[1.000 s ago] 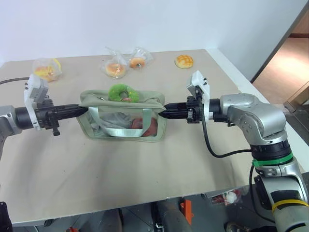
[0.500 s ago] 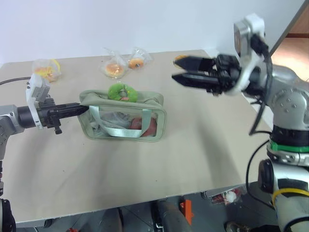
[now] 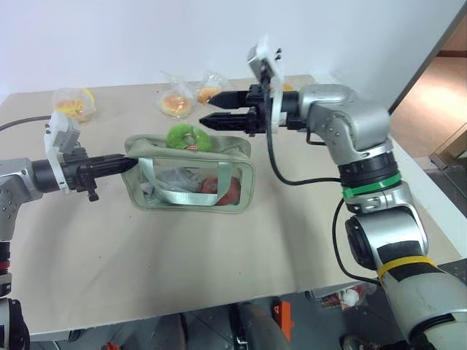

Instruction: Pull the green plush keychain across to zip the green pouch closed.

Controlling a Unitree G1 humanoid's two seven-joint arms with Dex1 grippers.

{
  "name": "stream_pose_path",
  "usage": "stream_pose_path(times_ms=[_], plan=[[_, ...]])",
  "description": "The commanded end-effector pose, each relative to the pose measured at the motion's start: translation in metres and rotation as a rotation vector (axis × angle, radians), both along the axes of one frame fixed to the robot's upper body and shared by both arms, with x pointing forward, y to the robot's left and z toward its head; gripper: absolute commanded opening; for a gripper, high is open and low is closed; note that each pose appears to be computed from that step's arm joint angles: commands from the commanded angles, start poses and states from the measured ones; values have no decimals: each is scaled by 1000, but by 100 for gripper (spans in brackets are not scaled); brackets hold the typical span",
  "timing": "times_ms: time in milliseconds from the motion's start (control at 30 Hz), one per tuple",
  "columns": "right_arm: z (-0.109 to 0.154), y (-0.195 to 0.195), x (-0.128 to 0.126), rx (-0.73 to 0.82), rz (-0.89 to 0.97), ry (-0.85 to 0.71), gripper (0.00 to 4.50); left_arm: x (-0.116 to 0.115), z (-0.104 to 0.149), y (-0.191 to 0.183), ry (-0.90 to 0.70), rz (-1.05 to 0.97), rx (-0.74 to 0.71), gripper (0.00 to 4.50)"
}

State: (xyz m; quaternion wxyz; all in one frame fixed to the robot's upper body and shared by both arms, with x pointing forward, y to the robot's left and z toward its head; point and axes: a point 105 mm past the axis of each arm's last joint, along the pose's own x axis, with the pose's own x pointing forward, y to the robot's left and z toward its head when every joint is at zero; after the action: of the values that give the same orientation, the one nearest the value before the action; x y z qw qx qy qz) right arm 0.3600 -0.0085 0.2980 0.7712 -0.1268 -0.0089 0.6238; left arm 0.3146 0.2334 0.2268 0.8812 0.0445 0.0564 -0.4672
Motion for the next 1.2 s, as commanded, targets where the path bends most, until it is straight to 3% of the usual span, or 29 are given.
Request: stream_pose_path(times_ms=[33, 367, 967, 1067, 1200], plan=[[7, 10, -5, -35, 50, -58, 303, -4, 4, -1, -25, 0, -6, 0], [-10, 25, 1, -88, 65, -18, 303, -9, 1, -1, -20, 17, -21, 0], [8, 19, -2, -56, 87, -42, 303, -4, -5, -1, -3, 27, -34, 0], [8, 20, -3, -48, 92, -33, 224, -2, -5, -1, -2, 26, -33, 0], [5, 21, -2, -43, 86, -20, 80, -2, -5, -2, -1, 23, -32, 0]])
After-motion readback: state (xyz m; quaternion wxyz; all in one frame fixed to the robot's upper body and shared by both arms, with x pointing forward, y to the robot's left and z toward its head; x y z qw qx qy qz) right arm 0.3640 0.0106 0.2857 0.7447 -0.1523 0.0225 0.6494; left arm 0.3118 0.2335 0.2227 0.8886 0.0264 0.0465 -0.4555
